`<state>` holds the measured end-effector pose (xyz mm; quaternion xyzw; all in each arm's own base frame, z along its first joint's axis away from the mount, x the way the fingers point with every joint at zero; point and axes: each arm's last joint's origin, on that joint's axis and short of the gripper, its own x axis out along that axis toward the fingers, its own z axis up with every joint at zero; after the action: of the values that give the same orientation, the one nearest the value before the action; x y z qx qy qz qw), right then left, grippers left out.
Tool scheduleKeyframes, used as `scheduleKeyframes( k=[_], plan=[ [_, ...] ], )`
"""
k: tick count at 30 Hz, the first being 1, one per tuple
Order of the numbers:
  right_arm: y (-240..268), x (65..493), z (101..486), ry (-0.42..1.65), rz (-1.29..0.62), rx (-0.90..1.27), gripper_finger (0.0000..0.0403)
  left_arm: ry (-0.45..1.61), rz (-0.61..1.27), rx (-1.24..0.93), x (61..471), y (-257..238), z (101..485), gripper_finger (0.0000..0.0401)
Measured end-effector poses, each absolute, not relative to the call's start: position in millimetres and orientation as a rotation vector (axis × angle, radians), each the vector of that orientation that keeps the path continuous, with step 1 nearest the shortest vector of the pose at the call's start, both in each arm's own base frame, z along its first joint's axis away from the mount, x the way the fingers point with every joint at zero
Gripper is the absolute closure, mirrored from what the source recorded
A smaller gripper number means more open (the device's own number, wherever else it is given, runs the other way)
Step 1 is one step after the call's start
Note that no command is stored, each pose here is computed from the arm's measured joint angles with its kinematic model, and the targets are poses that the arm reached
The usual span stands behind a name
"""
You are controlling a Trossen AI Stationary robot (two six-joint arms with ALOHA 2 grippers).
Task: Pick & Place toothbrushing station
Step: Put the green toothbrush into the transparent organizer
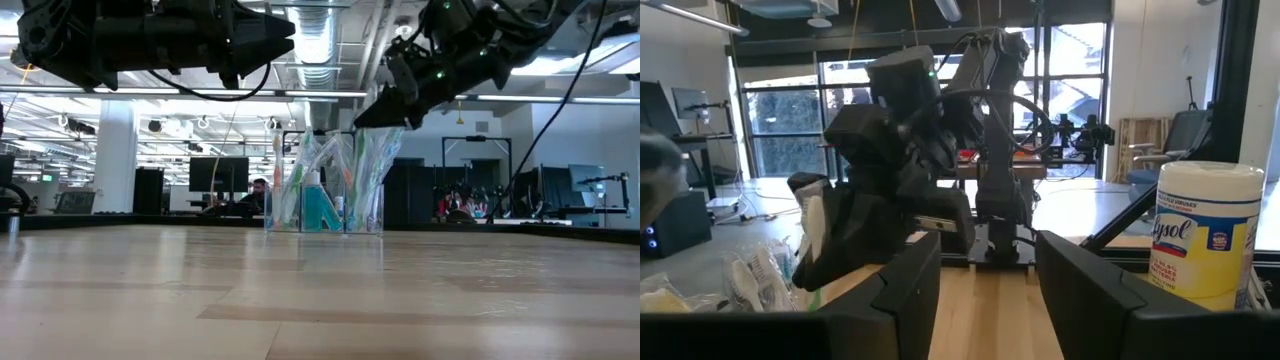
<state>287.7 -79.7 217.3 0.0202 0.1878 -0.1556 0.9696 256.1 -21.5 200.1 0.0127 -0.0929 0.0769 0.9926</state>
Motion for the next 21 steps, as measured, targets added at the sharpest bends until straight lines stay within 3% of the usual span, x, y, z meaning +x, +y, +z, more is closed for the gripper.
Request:
scheduleKeyframes(
  k=[21],
  plan=[
    [-92, 294, 197, 0.424, -0.328, 0.109, 0.0397, -0.183, 0.154, 0.026, 256, -21, 200, 0.0243]
  ],
)
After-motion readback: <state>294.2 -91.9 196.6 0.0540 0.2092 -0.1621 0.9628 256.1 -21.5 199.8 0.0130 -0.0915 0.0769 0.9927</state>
